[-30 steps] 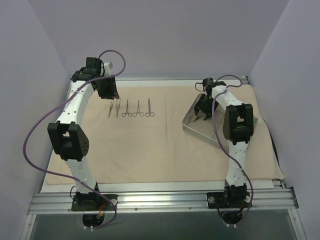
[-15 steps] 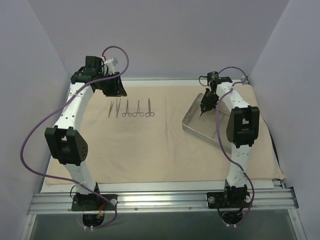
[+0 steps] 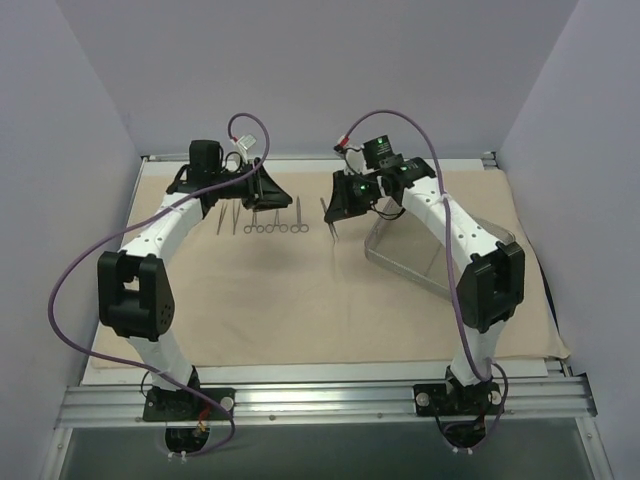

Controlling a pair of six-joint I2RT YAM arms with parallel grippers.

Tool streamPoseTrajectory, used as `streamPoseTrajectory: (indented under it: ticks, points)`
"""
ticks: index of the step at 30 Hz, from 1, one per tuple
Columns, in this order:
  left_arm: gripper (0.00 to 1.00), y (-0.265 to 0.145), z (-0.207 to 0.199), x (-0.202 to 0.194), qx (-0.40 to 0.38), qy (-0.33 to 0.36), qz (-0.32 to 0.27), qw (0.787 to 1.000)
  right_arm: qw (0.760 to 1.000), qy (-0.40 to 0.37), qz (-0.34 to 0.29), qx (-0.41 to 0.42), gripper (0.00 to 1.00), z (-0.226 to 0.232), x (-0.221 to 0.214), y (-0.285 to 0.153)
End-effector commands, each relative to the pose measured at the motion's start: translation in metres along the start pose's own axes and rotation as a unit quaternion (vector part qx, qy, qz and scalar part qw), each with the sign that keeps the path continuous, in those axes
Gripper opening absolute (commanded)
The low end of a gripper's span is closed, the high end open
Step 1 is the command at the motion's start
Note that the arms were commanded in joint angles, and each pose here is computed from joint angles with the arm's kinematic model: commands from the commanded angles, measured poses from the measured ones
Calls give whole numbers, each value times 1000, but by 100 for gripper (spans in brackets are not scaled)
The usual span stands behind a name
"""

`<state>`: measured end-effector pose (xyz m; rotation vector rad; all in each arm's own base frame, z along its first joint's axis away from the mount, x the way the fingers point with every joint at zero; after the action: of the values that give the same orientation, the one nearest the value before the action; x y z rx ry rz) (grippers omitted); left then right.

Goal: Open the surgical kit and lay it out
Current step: Place the medical item in the surgical kit.

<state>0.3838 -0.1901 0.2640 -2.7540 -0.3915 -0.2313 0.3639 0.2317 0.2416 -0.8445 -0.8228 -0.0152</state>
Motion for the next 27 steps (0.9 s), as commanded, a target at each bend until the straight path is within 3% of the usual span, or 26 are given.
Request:
streamPoseTrajectory:
  ticks: [1, 7, 23, 27]
  points:
    - [45, -6, -44, -8, -73, -1, -14, 997, 998, -56, -20, -26, 0, 18, 4, -16]
    - [45, 4, -29, -35, -47, -100, -7, 994, 995, -90, -12, -45, 0, 41, 1, -12]
    - [45, 24, -38, -49, -19, -108, -6, 994, 992, -127, -1, -18, 0, 92, 2, 5]
    - [37, 26, -37, -48, -17, -113, -6, 993, 991, -130, -2, -14, 0, 101, 4, 5]
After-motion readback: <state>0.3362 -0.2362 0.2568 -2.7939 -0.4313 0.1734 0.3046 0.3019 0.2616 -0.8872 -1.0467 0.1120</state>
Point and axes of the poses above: each gripper's point midway between its finger pads, its own y axis out along the fingers, its own z axis along the line the jaws close on, x = y × z, the point moved 5 cm from there along -y, back along the fingers, and after that the axes turned 14 degrees about -y, right-handed, at the moved point
